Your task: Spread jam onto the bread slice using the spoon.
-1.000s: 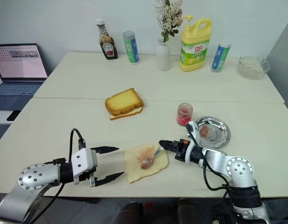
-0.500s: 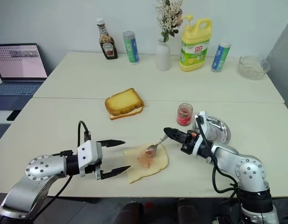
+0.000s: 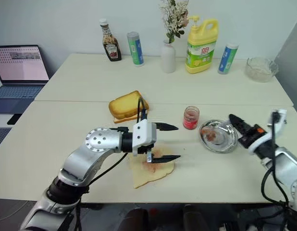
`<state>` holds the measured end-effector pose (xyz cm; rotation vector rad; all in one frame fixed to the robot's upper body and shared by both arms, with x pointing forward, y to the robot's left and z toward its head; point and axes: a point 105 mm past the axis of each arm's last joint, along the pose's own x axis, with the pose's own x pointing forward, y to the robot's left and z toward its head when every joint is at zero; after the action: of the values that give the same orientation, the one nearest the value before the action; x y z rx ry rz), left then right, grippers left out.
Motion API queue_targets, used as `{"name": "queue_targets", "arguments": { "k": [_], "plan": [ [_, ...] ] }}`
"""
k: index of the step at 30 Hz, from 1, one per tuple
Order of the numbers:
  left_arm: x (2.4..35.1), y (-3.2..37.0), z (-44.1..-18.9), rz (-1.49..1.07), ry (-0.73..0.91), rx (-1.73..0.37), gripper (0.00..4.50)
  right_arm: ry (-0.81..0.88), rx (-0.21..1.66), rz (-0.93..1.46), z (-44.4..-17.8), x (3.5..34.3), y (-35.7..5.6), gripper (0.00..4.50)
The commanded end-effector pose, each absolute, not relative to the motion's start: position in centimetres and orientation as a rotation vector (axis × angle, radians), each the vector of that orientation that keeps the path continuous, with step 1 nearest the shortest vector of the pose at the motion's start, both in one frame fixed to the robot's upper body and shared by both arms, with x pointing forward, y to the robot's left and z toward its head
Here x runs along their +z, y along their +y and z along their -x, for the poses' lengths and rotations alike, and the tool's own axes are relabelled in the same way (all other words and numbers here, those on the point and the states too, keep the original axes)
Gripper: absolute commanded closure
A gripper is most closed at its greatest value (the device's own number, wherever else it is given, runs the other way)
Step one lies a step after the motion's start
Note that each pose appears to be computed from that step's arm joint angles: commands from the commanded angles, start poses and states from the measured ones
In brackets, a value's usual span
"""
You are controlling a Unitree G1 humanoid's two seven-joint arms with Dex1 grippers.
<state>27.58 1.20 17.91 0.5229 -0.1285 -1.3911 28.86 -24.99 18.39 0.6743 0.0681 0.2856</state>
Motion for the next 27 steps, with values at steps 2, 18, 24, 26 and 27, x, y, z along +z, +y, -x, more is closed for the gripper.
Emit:
{"name": "queue_targets", "arguments": {
  "k": [2, 18, 24, 26, 27],
  "plan": [
    [19.2, -0.3, -28.1, -0.541, -0.149, -1.374, 0.0, 0.039, 0.195, -0.667, -28.9, 18.3, -28.0, 4.45],
    [19.9, -0.8, -28.1, -0.534, -0.158, -1.378, 0.0, 0.203, 0.084, -0.638, -31.7, 13.1, -31.5, 4.45],
    [19.9, -0.9, -28.1, -0.526, -0.155, -1.376, 0.0, 0.229, 0.033, -0.632, -31.7, 12.3, -32.4, 4.45],
    [19.9, -1.0, -28.1, -0.523, -0.155, -1.377, 0.0, 0.235, 0.031, -0.628, -31.6, 12.1, -32.5, 4.25],
    [19.9, -1.0, -28.1, -0.521, -0.155, -1.378, 0.0, 0.237, 0.028, -0.62, -31.6, 12.1, -32.5, 3.97]
  ]
}}
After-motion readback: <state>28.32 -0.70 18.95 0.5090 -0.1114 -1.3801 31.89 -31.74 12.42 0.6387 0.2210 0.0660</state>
